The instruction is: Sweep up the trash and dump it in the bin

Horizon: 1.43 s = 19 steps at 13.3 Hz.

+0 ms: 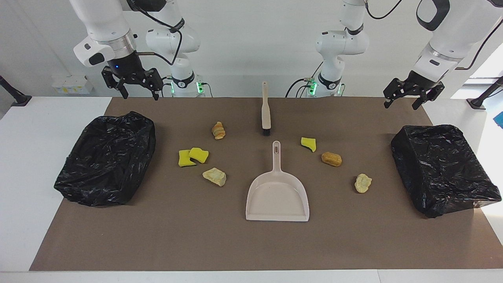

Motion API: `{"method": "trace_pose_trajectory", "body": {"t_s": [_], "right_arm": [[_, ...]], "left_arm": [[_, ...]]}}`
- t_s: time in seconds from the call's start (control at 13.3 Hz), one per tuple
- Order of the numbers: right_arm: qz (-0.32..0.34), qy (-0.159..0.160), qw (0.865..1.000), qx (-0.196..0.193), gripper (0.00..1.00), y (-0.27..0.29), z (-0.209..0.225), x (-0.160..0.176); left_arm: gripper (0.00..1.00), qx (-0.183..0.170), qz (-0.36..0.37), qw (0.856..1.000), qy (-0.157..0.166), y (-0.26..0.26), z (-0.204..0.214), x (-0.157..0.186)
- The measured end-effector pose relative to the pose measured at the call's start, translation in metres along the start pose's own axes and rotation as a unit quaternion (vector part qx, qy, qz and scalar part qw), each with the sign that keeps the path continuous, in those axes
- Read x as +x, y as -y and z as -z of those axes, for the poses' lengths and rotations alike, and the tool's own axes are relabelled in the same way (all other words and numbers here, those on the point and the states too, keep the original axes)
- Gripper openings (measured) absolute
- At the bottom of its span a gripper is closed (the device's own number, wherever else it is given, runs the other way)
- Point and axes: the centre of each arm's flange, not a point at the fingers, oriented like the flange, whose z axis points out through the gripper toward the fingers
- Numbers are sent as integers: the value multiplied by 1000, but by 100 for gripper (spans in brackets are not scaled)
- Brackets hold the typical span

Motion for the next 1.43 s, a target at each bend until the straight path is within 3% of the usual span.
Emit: {"method": "trace_pose_trajectory", "body": {"t_s": [0.91, 1.43], "right_arm": [[-7, 0, 1000, -1, 100, -8, -1, 2], [-11, 1, 1000, 0, 100, -12, -2, 2]], "left_arm": [[100, 0, 12, 1000, 3, 13, -2, -2], [100, -5, 7, 1000, 25, 8, -26, -3]]}}
